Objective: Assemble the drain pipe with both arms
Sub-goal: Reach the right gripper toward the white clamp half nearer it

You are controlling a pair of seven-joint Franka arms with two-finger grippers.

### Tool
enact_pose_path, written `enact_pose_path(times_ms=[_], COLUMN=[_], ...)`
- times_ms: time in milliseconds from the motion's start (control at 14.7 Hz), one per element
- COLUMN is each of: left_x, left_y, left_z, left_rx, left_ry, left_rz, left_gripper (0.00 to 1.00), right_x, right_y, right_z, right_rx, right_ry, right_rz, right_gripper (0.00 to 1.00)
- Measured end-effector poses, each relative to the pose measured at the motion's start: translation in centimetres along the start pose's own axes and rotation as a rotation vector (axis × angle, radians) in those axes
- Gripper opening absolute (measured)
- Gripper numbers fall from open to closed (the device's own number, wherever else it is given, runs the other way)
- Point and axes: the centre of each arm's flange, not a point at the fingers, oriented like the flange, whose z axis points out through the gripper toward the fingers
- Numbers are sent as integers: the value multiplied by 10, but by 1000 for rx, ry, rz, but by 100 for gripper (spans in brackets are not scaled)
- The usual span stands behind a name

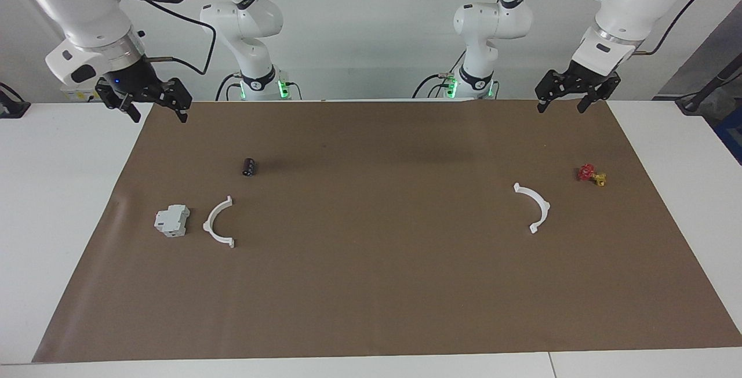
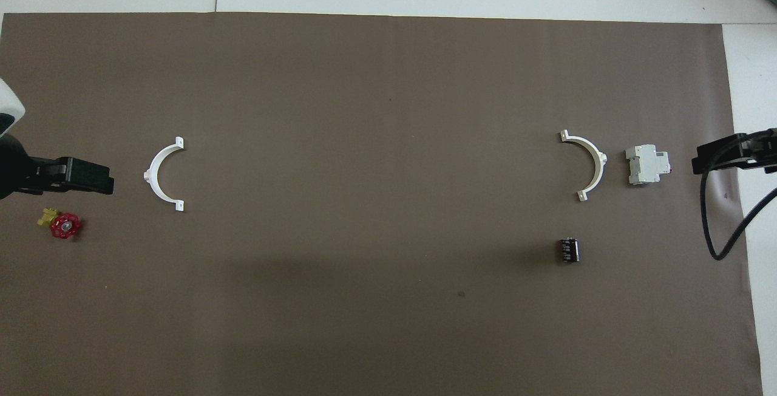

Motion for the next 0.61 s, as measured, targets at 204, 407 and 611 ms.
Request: enact_pose_path(times_ms=[204, 407, 611], left_x=[0, 0, 0], left_y=[-1, -6, -7], left_z=[0, 0, 0], left_rx=[0, -1, -1], left_ry=[0, 0, 0], left_rz=[-3, -12, -14], left_gripper=[100, 100, 100], right_x=[0, 0, 5], right_y=[0, 0, 0], right_z=[0, 1, 16], right_rx=[0, 0, 1], right_ry=[0, -1, 49], right_rz=[0, 0, -1], right_gripper=[100, 100, 100])
